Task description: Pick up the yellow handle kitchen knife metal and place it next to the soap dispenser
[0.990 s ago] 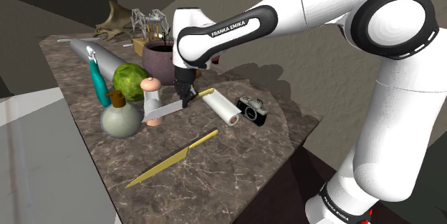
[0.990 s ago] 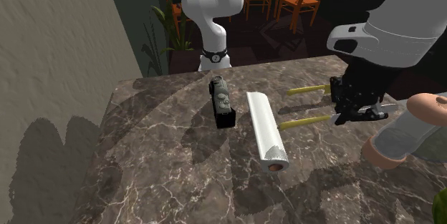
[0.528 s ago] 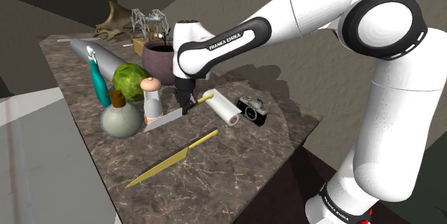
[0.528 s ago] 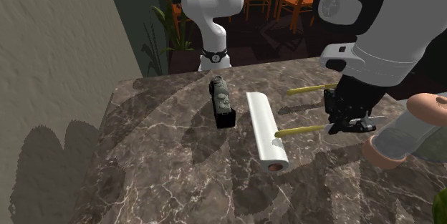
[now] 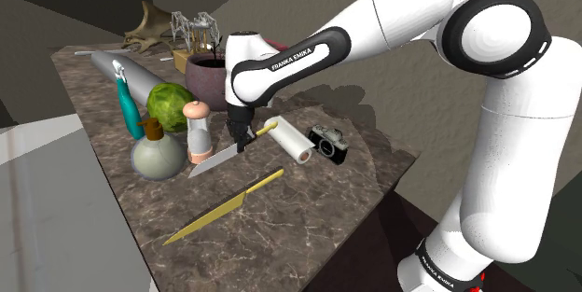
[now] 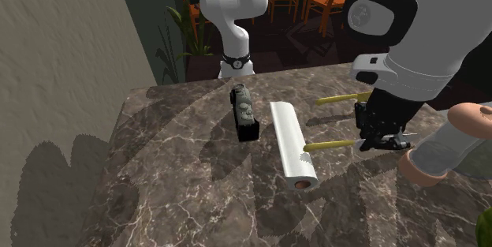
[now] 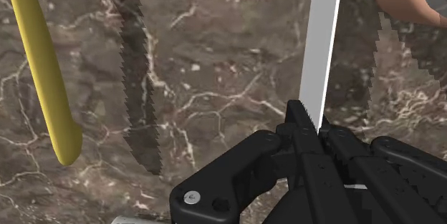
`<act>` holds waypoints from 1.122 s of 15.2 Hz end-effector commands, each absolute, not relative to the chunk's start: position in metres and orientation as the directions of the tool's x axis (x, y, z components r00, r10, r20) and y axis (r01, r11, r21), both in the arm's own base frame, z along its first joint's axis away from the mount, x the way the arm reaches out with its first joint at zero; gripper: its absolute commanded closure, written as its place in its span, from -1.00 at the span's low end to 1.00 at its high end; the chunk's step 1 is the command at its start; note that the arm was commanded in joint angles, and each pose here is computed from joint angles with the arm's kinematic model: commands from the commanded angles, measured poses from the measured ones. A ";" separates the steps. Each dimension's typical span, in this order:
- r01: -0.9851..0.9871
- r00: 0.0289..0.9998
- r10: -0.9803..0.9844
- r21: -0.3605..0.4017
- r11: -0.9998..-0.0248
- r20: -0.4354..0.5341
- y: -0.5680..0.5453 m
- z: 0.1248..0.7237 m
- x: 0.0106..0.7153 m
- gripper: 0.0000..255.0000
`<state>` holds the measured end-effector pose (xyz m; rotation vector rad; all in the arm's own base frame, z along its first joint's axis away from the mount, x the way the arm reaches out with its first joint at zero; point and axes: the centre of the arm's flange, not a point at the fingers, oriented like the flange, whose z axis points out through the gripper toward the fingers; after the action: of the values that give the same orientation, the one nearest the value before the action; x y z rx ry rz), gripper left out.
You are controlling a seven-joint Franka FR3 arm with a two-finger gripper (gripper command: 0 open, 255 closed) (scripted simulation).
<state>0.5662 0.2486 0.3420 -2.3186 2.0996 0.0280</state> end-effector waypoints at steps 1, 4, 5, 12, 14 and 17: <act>-0.995 0.099 -0.995 0.002 -0.099 -0.022 0.249 0.342 0.566 1.00; -0.995 0.099 -0.995 0.002 -0.099 -0.022 0.249 0.342 0.566 -1.00; -0.995 0.099 -0.995 0.002 -0.099 -0.022 0.249 0.342 0.566 -1.00; -0.995 0.099 -0.995 0.002 -0.099 -0.022 0.248 0.392 0.566 -1.00; -0.995 0.099 -0.995 0.002 -0.099 -0.022 0.248 0.392 0.566 -1.00; -0.995 0.099 -0.995 0.002 -0.099 -0.022 0.248 0.392 0.566 -1.00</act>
<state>0.5664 0.2476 0.3918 -2.3185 2.0994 0.0278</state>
